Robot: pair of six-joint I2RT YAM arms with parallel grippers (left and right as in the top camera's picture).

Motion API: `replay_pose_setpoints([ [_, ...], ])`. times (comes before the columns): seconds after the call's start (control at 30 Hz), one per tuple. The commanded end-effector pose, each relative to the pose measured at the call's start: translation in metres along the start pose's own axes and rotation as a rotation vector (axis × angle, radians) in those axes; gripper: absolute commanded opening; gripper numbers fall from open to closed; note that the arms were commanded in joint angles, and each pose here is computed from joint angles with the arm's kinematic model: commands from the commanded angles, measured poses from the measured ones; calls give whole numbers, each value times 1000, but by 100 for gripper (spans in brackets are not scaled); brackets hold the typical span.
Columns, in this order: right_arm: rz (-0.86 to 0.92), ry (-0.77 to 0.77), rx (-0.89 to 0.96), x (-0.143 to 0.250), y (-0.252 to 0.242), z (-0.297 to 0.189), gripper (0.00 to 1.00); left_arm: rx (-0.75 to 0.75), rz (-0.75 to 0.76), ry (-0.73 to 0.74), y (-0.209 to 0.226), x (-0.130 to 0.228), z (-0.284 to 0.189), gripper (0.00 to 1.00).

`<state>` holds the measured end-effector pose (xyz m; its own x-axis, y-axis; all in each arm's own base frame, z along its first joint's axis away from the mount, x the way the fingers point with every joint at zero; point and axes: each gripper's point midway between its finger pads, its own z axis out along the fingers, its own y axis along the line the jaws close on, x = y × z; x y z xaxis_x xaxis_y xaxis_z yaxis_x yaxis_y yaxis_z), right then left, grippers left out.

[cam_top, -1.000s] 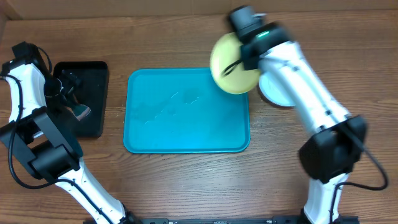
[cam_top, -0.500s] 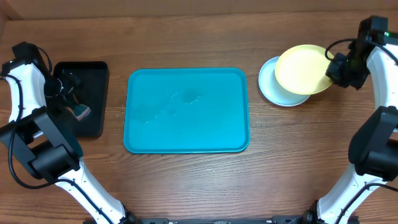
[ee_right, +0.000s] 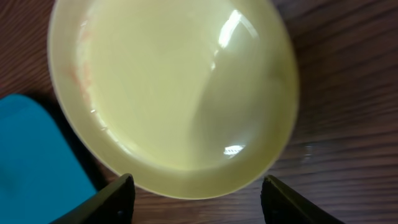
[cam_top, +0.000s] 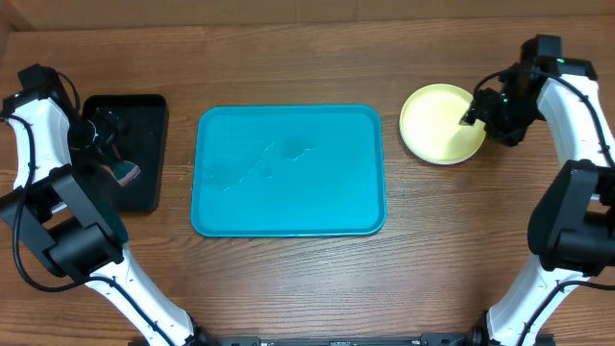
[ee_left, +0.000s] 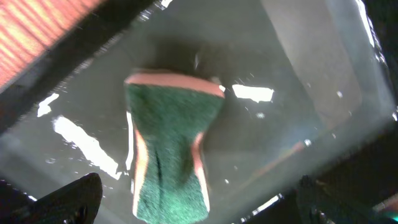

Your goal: Clean dirty plates on tray and stack at the side

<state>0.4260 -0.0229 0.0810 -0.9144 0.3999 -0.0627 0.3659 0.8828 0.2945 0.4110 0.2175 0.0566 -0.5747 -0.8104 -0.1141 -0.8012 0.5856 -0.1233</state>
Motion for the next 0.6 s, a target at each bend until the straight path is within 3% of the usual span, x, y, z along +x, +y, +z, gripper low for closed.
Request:
replay_pose_setpoints([
  [0.0,-83,-62,-113,4,45,-32,67,113,91,-33,-25,-7,-29,100],
  [0.13,-160,-125,-148,9,75,-54,72,158,108,-98,-34,-13,-66,100],
  [0.23,-205,-162,-170,17,94,-72,93,182,145,-153,-36,-11,-101,100],
  [0.3,-226,-176,-179,23,101,-82,100,185,163,-167,-33,-3,-123,100],
  [0.57,-291,-166,-165,91,98,-150,100,193,219,-186,-10,63,-216,100],
])
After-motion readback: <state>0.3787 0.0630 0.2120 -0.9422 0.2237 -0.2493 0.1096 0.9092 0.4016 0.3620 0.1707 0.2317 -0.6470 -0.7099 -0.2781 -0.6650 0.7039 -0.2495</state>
